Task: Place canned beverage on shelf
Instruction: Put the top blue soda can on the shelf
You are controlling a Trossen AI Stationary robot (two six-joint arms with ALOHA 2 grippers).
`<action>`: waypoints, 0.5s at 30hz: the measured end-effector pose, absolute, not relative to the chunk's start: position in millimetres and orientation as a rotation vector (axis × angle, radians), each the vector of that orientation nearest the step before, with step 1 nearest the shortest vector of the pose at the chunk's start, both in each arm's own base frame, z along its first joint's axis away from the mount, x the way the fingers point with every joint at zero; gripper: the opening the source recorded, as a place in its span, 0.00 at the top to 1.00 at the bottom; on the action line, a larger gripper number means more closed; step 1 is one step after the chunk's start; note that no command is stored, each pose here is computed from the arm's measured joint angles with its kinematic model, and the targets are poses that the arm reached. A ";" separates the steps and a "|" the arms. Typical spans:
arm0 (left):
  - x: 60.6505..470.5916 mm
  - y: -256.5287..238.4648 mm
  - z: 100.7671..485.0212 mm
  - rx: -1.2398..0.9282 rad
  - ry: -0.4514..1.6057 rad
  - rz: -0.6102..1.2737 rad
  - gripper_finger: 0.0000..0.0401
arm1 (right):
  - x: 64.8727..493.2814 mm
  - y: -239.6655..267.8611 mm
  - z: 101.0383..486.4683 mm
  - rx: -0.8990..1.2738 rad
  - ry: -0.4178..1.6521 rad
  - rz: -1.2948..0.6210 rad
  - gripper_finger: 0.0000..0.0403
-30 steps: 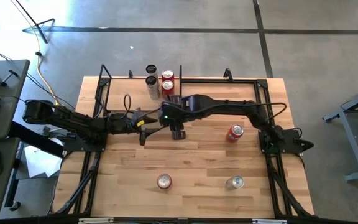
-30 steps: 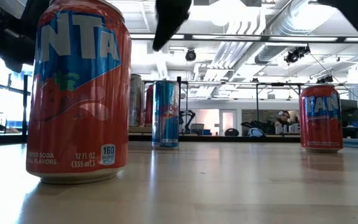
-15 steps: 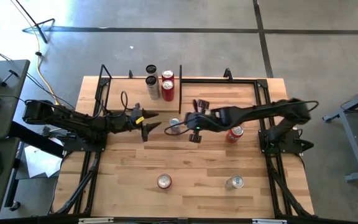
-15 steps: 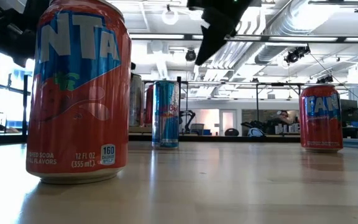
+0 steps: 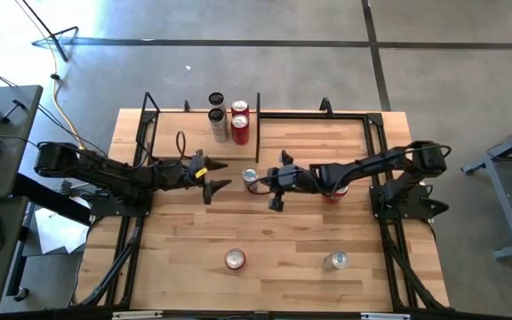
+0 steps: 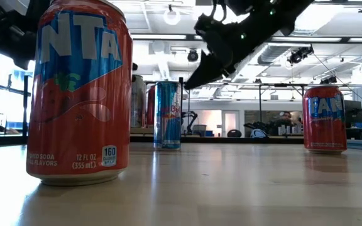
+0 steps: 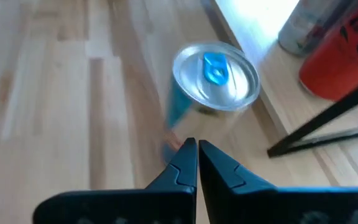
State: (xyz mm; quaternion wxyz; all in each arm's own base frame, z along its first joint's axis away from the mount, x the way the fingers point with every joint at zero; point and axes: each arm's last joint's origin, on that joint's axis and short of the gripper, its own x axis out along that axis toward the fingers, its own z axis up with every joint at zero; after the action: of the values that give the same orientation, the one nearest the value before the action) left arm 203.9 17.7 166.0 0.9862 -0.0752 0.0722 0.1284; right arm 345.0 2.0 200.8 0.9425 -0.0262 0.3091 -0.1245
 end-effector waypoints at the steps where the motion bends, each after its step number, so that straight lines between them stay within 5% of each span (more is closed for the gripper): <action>1: 204.3 18.5 164.6 -0.145 0.153 0.265 0.29 | 345.0 -0.4 197.3 -0.051 0.640 -0.261 1.00; 15: 243.7 23.2 150.4 0.027 0.280 0.258 0.27 | 356.7 -15.1 185.3 -0.034 0.593 -0.220 1.00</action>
State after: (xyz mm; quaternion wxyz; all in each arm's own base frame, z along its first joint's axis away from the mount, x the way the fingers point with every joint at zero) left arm 243.7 23.2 150.4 0.9818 0.0132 0.1394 0.1284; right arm 356.7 -15.1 185.3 0.9503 -0.0168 0.2914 -0.1081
